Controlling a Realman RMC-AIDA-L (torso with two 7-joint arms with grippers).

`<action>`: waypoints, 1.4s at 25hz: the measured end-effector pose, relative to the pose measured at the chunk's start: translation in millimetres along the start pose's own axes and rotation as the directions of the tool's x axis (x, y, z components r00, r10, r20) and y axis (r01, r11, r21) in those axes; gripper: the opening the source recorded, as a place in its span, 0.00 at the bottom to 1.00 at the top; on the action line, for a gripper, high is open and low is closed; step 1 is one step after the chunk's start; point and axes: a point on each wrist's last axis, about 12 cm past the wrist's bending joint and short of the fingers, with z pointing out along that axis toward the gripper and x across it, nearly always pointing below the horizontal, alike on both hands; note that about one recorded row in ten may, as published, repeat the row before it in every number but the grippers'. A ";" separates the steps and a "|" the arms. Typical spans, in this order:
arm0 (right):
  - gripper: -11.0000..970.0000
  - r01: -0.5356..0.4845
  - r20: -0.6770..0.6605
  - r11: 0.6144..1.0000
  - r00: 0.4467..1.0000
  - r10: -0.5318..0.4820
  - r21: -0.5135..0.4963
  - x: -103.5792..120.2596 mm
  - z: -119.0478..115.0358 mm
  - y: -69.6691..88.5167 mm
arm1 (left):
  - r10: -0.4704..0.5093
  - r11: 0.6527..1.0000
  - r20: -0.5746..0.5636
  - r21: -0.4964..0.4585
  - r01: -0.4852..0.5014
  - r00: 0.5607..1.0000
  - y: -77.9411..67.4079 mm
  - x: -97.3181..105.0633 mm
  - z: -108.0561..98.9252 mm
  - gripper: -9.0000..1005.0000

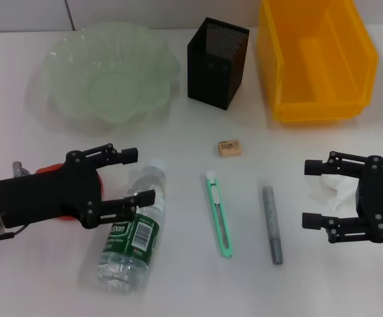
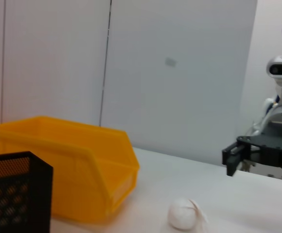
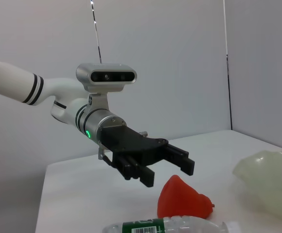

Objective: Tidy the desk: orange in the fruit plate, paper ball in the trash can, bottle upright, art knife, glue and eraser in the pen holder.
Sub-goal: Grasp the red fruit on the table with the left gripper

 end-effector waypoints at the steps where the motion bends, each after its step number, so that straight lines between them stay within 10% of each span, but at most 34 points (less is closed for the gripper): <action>1: 0.87 -0.003 0.004 1.000 1.000 0.003 -0.001 0.5 0.9 0.4 | 0.004 1.000 0.008 -0.011 -0.004 1.000 0.0 0.2 -0.9 0.80; 10: 0.87 -0.005 0.005 1.000 1.000 0.004 0.013 1.6 1.5 -0.9 | 0.017 0.999 0.053 -0.049 -0.014 0.998 -2.1 -0.3 -12.8 0.80; 21: 0.87 -0.004 0.018 0.999 1.000 0.004 0.032 6.8 4.2 0.0 | -0.045 0.909 -0.025 -0.416 0.030 0.999 0.3 48.4 -58.3 0.79; 31: 0.87 -0.004 0.019 0.999 1.000 0.004 0.032 6.7 5.1 -0.6 | -0.050 0.903 -0.113 -0.429 -0.003 0.992 -1.1 60.4 -54.5 0.79; 35: 0.87 -0.005 0.020 0.999 1.000 0.004 0.034 6.9 4.9 -0.4 | -0.033 0.905 -0.121 -0.425 -0.022 0.992 -1.0 59.7 -53.3 0.63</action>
